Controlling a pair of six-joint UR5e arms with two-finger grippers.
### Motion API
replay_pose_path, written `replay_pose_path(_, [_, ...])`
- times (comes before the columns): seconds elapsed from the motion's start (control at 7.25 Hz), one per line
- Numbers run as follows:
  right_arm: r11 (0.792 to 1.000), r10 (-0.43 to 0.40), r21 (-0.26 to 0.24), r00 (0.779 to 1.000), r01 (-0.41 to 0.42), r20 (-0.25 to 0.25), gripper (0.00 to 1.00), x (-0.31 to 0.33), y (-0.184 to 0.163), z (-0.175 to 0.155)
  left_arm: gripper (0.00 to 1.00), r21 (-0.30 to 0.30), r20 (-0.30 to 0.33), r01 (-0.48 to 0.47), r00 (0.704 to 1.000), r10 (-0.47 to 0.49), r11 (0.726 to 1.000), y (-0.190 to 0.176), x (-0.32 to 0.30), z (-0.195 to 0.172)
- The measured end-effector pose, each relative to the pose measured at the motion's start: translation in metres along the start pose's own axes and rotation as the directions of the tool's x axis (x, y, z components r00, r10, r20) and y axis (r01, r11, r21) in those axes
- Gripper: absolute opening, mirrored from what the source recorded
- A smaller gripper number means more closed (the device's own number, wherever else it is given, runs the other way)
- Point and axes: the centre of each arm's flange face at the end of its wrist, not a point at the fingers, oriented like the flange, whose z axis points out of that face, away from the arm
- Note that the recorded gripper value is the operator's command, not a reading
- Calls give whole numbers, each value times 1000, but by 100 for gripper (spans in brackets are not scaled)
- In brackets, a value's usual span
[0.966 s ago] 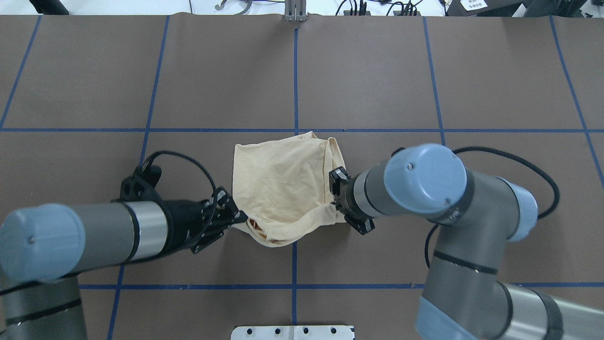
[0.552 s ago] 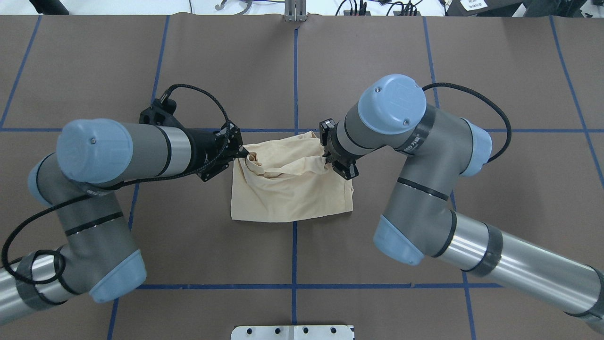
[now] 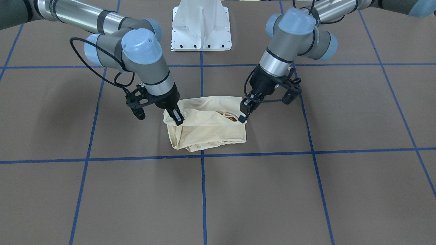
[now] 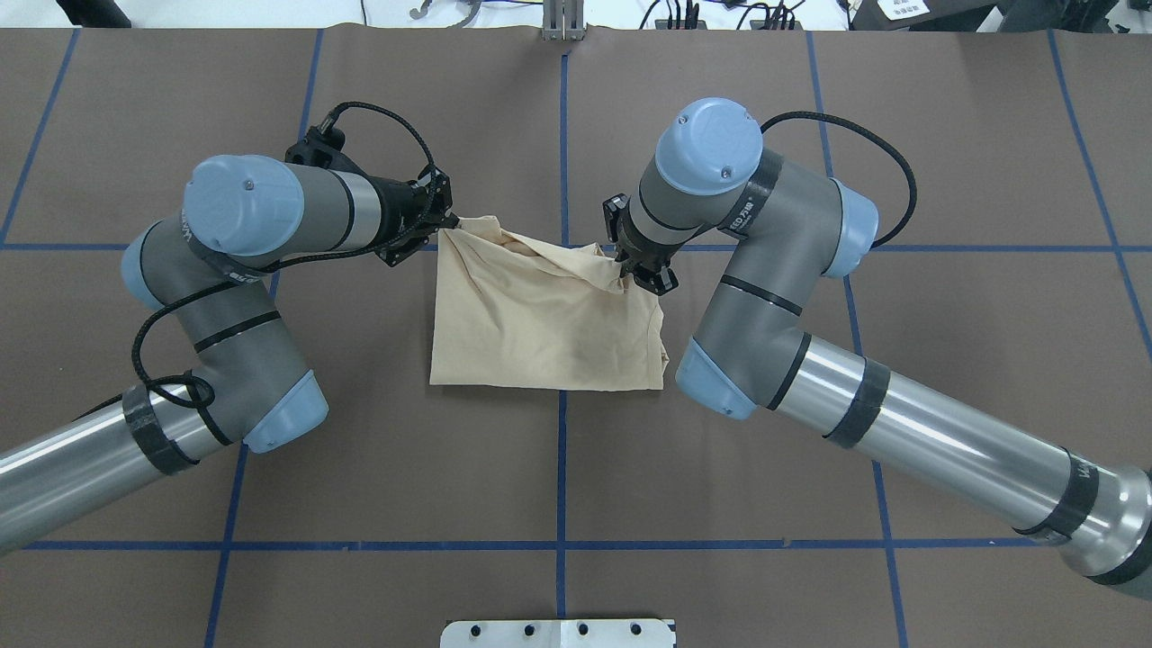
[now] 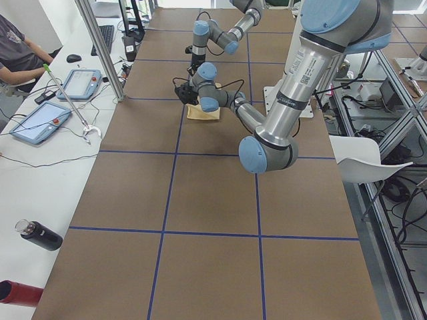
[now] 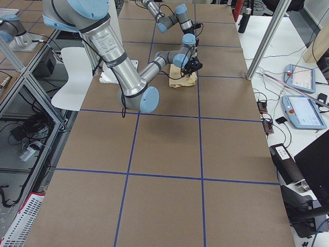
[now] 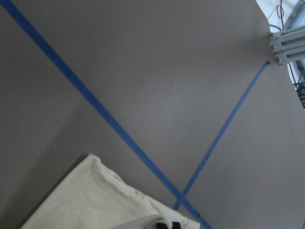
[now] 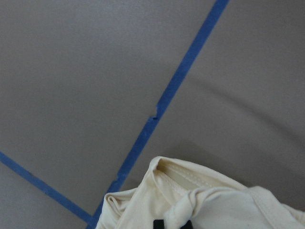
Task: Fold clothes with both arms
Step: 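Open both grippers and raise them away from the folded shirt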
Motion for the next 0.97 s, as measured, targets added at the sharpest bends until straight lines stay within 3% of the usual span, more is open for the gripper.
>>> replay_pose_path(0.14, [999,-41,4,999,41,2,100,-31,-19,3,100,27,-12,-41,999,41,999,-30,-6,15])
replay_pose_path(0.28, [997,-73,-22,997,73,3,100,-63,-53,-18,100,55,-23,-88,996,89,995,-56,-5,18])
replay_pose_path(0.41, [994,-88,-62,996,88,4,100,-83,-87,-44,100,74,-31,-112,993,115,991,-72,-2,15])
replay_pose_path(0.69, [990,-113,-89,994,113,3,100,-88,-117,-60,100,78,-37,-174,984,177,982,-91,6,3])
replay_pose_path(0.83, [985,-152,-80,988,152,7,100,-77,-134,-62,100,61,-35,-267,962,269,962,-102,7,-11])
replay_pose_path(0.97, [973,-224,-57,974,224,15,100,-54,-165,-66,100,44,-28,-395,917,397,917,-115,-5,-33])
